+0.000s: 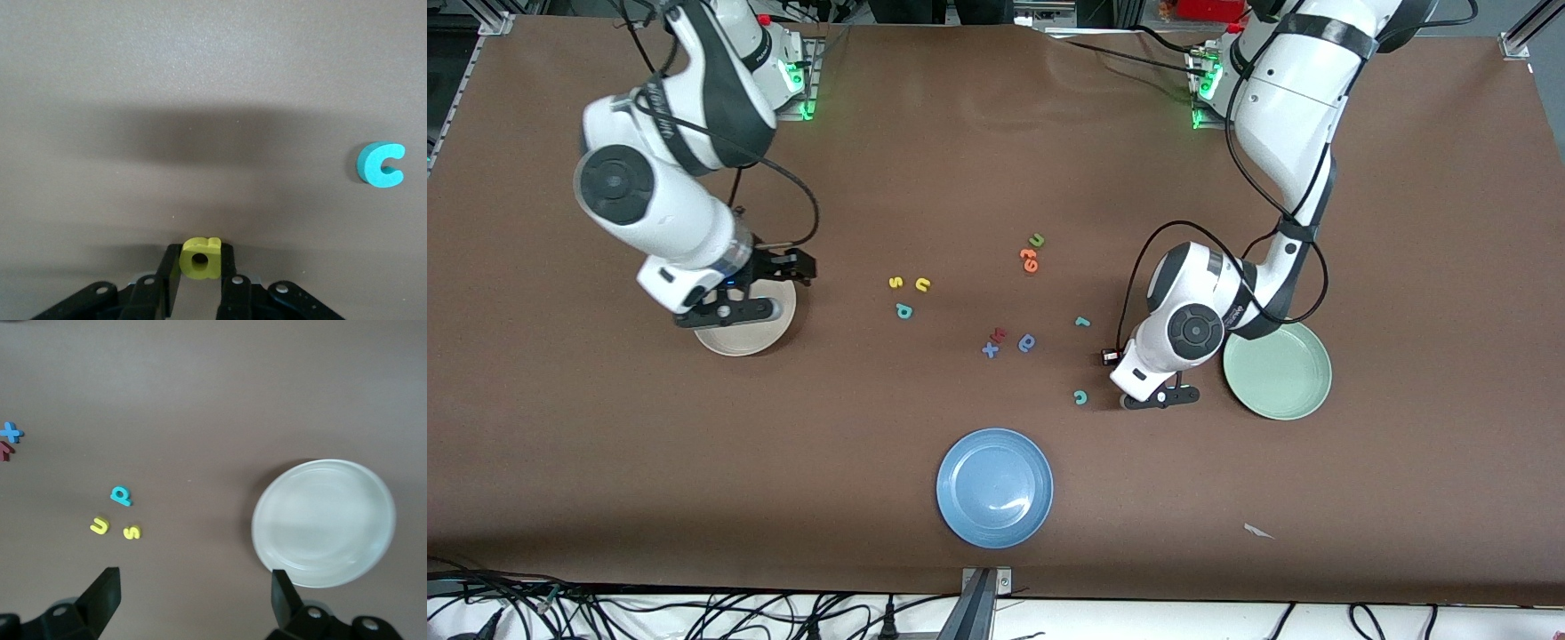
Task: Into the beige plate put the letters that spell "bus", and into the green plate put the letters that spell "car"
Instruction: 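Place the a on the green plate while the right gripper reaches the s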
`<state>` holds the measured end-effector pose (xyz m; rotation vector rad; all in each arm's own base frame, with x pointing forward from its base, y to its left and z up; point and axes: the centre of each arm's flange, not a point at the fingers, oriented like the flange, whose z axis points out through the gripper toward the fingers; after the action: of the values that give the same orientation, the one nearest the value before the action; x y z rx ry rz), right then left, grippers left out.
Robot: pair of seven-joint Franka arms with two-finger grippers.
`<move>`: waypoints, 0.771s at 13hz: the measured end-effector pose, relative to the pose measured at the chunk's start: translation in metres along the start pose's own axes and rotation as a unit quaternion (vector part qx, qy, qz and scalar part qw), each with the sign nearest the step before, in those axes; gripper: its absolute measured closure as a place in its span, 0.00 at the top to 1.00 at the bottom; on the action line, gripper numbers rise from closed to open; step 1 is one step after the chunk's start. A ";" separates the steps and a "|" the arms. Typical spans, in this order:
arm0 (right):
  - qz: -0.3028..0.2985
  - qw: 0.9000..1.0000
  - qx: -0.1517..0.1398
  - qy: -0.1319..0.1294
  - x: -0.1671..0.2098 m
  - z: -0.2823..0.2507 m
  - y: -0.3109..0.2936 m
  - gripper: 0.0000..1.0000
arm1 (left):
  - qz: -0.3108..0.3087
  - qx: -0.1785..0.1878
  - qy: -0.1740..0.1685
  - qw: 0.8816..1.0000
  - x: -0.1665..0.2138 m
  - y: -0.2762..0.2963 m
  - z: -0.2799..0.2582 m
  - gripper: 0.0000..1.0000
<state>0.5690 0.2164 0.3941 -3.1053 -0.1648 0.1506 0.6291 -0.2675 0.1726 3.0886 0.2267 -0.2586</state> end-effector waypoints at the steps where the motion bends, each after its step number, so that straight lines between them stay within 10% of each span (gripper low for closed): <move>1: 0.008 1.000 0.004 0.007 -0.006 0.017 -0.013 1.00 | 0.000 0.000 0.001 1.000 0.000 0.000 -0.001 0.29; 10: -0.014 0.999 0.002 0.043 -0.036 0.133 -0.051 1.00 | 0.148 0.041 -0.033 0.988 0.055 -0.167 -0.079 0.29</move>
<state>0.5152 0.2662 0.2668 -3.0967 -0.2059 0.0153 0.6711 -0.0905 0.2379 3.1288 -0.2499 -0.3653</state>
